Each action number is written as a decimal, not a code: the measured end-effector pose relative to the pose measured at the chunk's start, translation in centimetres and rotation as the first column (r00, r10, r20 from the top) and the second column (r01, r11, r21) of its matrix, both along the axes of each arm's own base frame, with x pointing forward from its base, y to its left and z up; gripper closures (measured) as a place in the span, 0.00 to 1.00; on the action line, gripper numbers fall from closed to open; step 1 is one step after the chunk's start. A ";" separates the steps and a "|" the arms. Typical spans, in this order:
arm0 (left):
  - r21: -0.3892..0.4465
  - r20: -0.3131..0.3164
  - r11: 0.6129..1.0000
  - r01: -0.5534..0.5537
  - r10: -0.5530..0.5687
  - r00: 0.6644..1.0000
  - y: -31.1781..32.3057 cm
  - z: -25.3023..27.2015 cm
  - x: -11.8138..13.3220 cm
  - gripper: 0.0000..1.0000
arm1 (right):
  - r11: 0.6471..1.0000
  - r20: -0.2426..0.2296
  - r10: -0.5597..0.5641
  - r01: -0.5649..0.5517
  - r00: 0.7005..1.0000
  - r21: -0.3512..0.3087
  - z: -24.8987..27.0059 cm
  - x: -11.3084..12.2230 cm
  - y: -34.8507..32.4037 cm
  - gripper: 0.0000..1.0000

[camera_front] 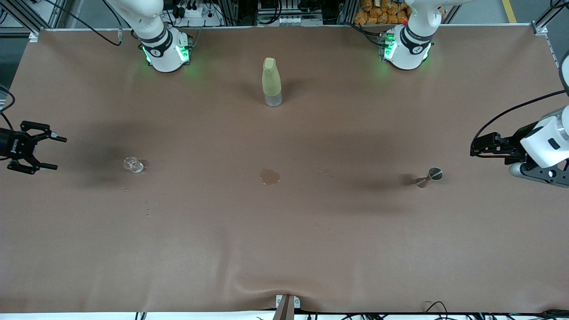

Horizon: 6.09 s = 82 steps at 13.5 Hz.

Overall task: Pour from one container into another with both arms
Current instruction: 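Lower the right gripper to the glass beaker while the left gripper approaches the jigger, then close the right gripper on the beaker while the left gripper grasps the jigger, then lift the beaker with the right gripper while the left gripper lifts the jigger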

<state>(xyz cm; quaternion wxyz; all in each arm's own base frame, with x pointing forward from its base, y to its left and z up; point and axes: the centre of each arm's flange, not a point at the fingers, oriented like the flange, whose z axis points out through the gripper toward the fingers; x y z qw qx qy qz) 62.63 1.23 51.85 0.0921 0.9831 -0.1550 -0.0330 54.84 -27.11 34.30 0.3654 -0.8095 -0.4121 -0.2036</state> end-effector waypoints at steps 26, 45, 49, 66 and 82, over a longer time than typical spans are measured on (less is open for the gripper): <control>-0.337 0.720 0.191 0.922 -0.579 0.383 13.8 -31.2 -0.4 0.00 | 0.864 0.395 0.115 -0.287 0.912 0.413 -27.4 -3.6 5.1 0.00; -0.400 0.841 0.171 0.901 -0.322 0.434 11.7 -40.0 -1.8 0.00 | 0.843 0.418 0.084 -0.288 0.904 0.453 -28.5 -3.6 6.1 0.23; -0.386 0.856 0.166 0.907 -0.301 0.419 11.3 -40.3 -1.8 0.04 | 0.846 0.417 0.077 -0.280 0.906 0.453 -28.6 -3.8 5.6 0.28; -0.353 0.882 0.164 0.921 -0.271 0.386 11.6 -41.4 -2.0 0.41 | 0.810 0.428 0.141 -0.353 0.893 0.469 -24.1 2.2 9.7 0.50; -0.296 0.899 0.096 0.950 -0.308 0.311 5.1 -35.7 2.4 0.79 | 0.765 0.443 0.112 -0.361 0.890 0.533 -19.9 11.2 32.8 0.50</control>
